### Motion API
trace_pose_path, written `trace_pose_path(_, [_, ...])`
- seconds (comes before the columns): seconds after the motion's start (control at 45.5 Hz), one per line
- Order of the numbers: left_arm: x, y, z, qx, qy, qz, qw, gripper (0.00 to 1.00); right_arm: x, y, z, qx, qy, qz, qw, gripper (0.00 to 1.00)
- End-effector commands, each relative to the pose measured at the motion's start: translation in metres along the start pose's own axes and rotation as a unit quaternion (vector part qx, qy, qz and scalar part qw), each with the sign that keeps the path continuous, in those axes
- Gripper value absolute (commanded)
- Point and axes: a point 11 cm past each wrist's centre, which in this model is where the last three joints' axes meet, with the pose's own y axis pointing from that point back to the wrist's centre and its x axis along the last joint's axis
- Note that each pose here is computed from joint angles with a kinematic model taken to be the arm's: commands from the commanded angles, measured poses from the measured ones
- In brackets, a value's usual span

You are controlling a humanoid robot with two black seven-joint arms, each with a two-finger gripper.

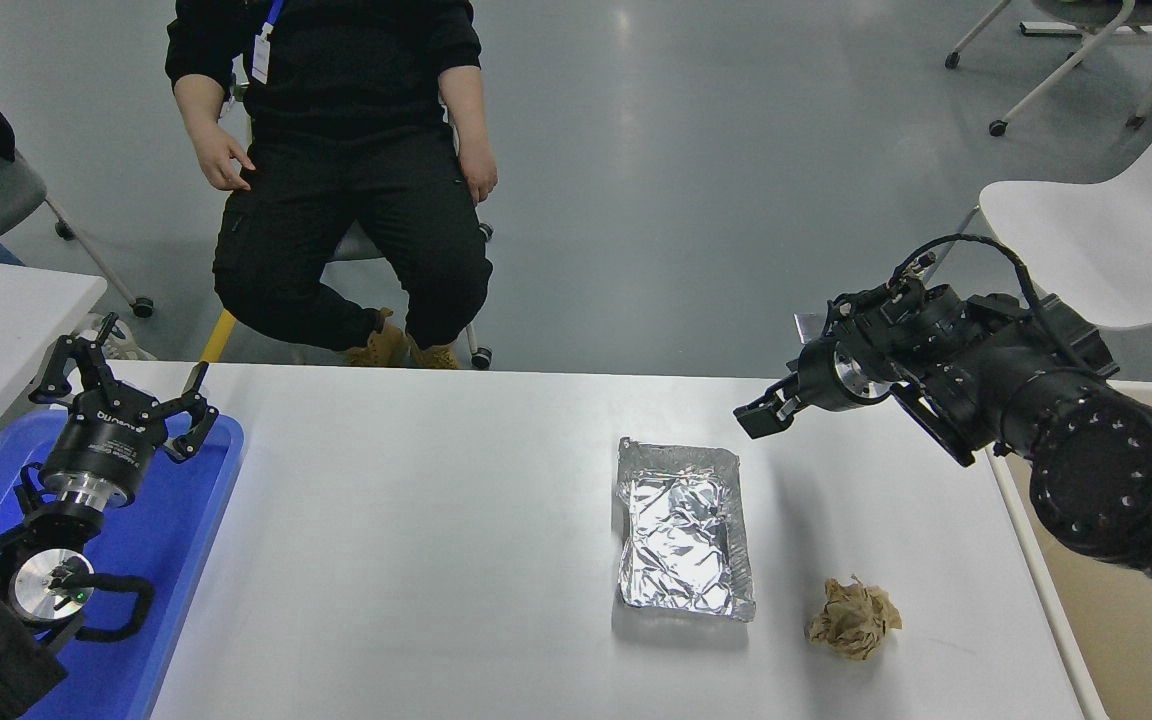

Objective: Clean the table surface

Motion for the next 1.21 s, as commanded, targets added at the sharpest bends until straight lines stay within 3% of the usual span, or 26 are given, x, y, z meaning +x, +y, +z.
trace_pose_path(0.0, [0.0,0.0,0.0,0.0,0.0,0.0,1.0,1.0,-0.007,-0.007,-0.014,0.02,0.006,-0.011,1.0,0.97])
trace_pose_path(0.769, [0.0,0.0,0.0,0.0,0.0,0.0,1.0,1.0,-0.056,-0.034,-0.049,0.066,-0.058,0.0,0.996,0.94])
trace_pose_path(1.187, [0.0,0.0,0.0,0.0,0.0,0.0,1.0,1.0,-0.071,-0.041,-0.062,0.08,-0.057,0.012,0.995,0.81])
